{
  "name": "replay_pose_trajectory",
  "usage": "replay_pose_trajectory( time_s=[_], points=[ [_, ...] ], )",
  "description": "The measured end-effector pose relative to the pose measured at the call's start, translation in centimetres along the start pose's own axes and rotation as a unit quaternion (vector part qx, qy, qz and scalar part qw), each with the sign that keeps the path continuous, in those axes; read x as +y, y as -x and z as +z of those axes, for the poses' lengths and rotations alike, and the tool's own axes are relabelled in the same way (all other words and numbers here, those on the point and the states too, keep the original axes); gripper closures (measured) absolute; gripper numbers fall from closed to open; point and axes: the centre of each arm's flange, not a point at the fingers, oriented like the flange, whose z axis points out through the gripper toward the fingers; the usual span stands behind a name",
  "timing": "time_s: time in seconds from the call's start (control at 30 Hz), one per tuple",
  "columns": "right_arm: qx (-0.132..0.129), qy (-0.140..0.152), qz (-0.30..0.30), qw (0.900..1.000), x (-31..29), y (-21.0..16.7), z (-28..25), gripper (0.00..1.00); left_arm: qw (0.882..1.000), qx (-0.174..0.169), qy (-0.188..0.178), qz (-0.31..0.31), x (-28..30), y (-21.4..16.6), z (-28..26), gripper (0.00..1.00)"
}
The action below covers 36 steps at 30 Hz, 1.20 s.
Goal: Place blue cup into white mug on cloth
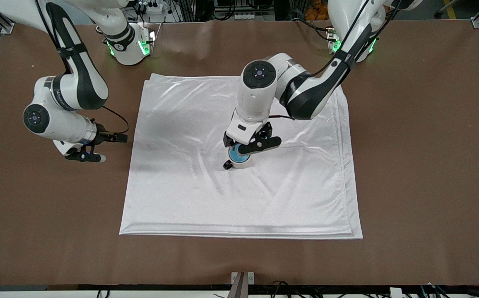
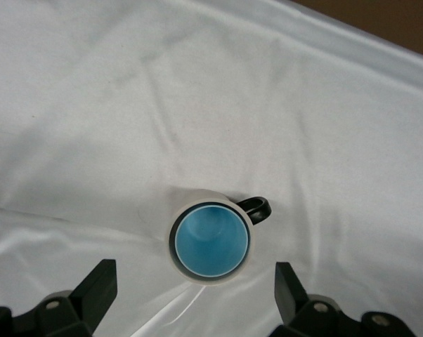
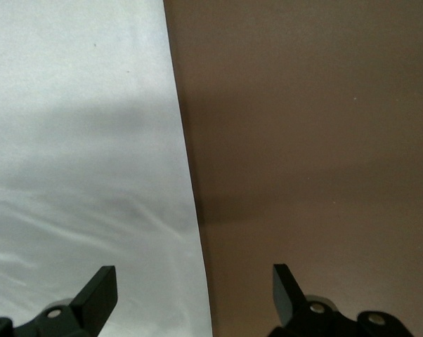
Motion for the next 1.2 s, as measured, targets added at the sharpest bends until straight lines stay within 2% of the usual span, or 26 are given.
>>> replay_pose_trajectory(
  time_s=[0.23,0.5,0.63,0.8,1.03,1.2],
  points=[
    [0.0,0.006,0.016,1.0,-0.6,1.5,-2.3,0.02,1.0,0.019,-0.009,-0.003,-1.4,-1.0,-5.8,0.0],
    [0.001,0.015,0.016,1.0,-1.1,3.8,-6.5,0.02,0.999,0.029,-0.037,0.023,-4.8,-2.0,-13.4,0.0],
    [-0.005,0.021,0.017,1.0,-1.1,5.3,-9.6,0.02,0.998,0.026,-0.041,0.04,-7.2,-3.2,-16.9,0.0],
    [-0.013,0.026,0.014,0.999,-1.6,7.1,-15.9,0.02,0.997,0.025,-0.041,0.064,-11.2,-5.5,-21.1,0.0],
    [0.016,0.022,0.008,1.0,-2.4,8.5,-24.8,0.02,0.994,0.007,-0.055,0.098,-17.9,-9.4,-24.7,0.0],
    [0.044,0.016,0.004,0.999,-2.8,9.2,-28.9,0.0,0.994,-0.004,-0.055,0.094,-23.1,-12.6,-26.1,0.0]
  ],
)
